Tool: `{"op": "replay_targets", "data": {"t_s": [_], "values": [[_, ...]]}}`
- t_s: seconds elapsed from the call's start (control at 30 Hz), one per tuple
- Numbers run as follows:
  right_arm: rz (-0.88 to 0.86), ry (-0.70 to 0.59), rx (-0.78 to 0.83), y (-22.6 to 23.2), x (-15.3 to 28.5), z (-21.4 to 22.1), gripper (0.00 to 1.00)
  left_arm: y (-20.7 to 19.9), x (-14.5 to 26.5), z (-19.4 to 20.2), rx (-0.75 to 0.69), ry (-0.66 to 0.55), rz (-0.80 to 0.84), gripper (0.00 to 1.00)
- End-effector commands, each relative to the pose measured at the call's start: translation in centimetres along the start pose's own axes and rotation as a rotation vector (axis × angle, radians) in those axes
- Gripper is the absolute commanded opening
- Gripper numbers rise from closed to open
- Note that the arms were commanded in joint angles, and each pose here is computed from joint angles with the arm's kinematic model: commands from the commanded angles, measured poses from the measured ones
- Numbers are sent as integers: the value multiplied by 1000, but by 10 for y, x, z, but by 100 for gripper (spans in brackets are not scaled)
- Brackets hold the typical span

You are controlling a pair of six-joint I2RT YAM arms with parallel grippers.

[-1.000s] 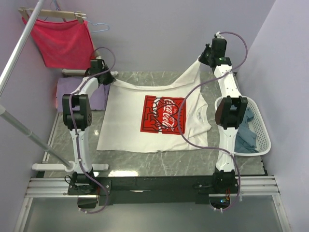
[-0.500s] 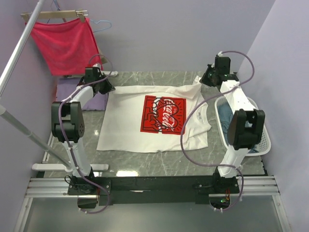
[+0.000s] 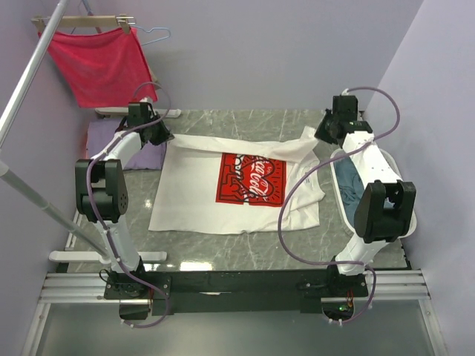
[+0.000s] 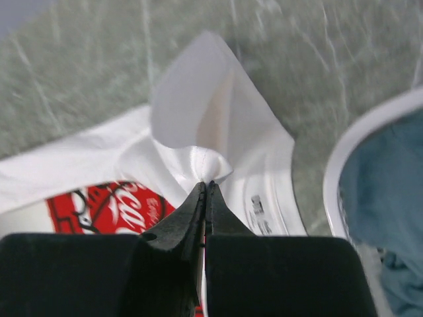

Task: Fold and stack the t-shirts
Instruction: Fold the flattened tshirt in 1/3 of the way

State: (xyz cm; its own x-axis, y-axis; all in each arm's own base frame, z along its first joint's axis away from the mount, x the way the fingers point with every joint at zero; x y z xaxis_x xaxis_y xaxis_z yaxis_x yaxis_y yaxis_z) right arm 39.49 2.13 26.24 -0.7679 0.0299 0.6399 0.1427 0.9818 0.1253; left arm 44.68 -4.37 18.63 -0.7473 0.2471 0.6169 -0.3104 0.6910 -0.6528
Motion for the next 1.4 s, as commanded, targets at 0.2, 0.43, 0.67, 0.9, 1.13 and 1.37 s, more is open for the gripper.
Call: {"op": "replay_targets", "data": {"t_s": [0.2, 0.43, 0.67, 0.9, 1.13, 1.37], "values": [[-67, 164, 64, 29, 25, 68, 0, 16, -10, 8, 1, 38, -38, 1], [-60, 171, 77, 34, 33, 86, 0, 21, -19, 11, 4, 67, -34, 1], [130, 179, 152, 27, 53, 87, 1, 31, -21, 17, 7, 76, -89, 1], [11, 100, 115, 39, 65, 74, 0, 16, -21, 2, -1, 57, -53, 1], [-220, 36, -63, 70, 65, 42, 0, 14, -27, 2, 6, 77, -17, 1], [-481, 14, -251, 91, 77, 64, 0, 18, -34, 8, 16, 111, 1, 1]]}}
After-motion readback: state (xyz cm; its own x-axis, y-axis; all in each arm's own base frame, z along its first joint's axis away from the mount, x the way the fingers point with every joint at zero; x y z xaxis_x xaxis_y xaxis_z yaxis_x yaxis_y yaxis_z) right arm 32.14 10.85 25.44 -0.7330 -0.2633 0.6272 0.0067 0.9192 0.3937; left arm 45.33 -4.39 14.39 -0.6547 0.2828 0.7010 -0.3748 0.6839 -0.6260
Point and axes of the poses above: each gripper's point midway between its finger pads, its own x axis back along the fingers, its own y axis along the line the jaws close on, z = x × y, the point moved 10 cm from there along x, back along the fingers, and after that the axes turned 14 degrees about x, right-handed, at the moved point
